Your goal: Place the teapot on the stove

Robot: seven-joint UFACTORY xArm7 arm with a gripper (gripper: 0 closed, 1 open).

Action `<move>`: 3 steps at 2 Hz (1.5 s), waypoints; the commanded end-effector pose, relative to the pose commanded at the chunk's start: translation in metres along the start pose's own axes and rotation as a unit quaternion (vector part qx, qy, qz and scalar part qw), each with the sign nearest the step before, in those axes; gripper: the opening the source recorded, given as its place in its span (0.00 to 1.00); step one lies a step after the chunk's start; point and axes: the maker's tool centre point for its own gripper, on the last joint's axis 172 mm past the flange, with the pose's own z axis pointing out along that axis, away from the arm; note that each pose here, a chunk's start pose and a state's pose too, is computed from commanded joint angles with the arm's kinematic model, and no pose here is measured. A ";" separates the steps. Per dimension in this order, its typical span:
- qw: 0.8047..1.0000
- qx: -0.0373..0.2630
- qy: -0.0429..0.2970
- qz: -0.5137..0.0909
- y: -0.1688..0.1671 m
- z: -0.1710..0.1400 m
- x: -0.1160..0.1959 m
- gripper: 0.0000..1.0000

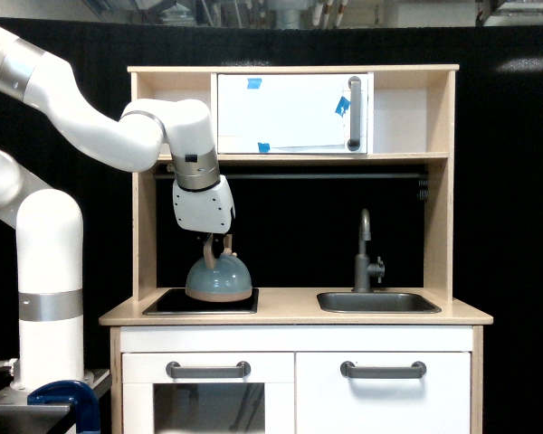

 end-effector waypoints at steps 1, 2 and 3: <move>1.000 0.000 0.000 0.000 -0.020 0.012 -0.003 0.00; 1.000 0.000 0.000 0.000 -0.027 0.013 0.003 0.00; 1.000 0.000 0.000 0.000 -0.034 0.024 -0.002 1.00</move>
